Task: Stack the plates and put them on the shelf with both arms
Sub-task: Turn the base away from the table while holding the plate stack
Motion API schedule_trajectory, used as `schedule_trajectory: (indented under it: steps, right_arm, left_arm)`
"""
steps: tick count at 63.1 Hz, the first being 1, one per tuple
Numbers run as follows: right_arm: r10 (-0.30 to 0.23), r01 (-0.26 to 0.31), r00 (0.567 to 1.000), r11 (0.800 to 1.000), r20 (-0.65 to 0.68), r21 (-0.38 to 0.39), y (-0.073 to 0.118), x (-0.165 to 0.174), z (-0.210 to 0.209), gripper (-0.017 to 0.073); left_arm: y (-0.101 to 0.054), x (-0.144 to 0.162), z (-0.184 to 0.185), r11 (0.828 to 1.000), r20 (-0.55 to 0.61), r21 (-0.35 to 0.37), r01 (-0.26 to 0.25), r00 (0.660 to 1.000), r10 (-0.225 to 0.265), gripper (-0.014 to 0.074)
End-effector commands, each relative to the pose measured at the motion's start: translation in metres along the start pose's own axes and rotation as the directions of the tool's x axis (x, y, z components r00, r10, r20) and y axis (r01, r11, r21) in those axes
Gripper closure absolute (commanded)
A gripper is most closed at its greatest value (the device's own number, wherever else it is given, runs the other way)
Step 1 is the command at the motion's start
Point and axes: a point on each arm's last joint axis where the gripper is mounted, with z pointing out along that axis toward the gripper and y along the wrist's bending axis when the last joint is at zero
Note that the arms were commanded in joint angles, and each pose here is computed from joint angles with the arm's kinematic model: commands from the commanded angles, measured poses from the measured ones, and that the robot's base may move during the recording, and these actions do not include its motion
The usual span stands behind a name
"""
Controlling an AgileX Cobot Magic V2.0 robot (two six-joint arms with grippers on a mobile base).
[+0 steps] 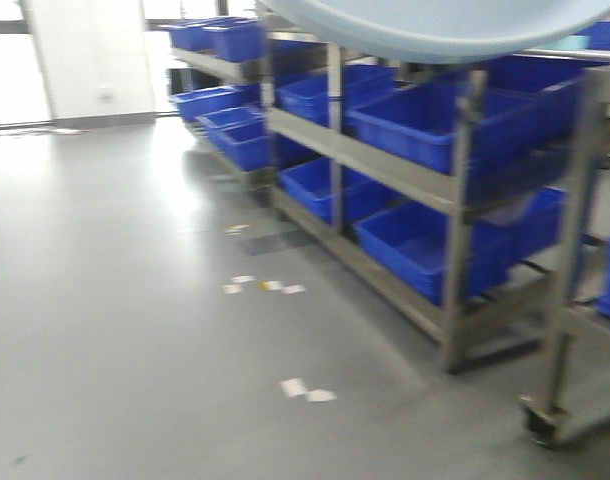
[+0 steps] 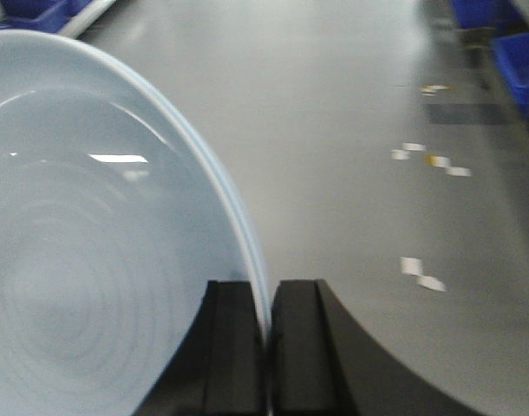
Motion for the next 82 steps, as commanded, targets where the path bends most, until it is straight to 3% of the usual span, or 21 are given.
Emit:
schedule_trajectory:
  steps: [1,82]
  right_arm:
    - [0.005,-0.008,0.991,1.0,0.13,0.017,-0.0002,-0.0184,-0.0064,0.051]
    - [0.005,-0.008,0.992,1.0,0.129,0.016,-0.0002,-0.0183,-0.0064,0.051]
  left_arm:
    - [-0.0028,-0.0156,-0.0029,0.999,0.096,0.036,-0.004,0.995,0.001,0.051]
    - [-0.0028,-0.0156,-0.0029,0.999,0.096,0.036,-0.004,0.995,0.001,0.051]
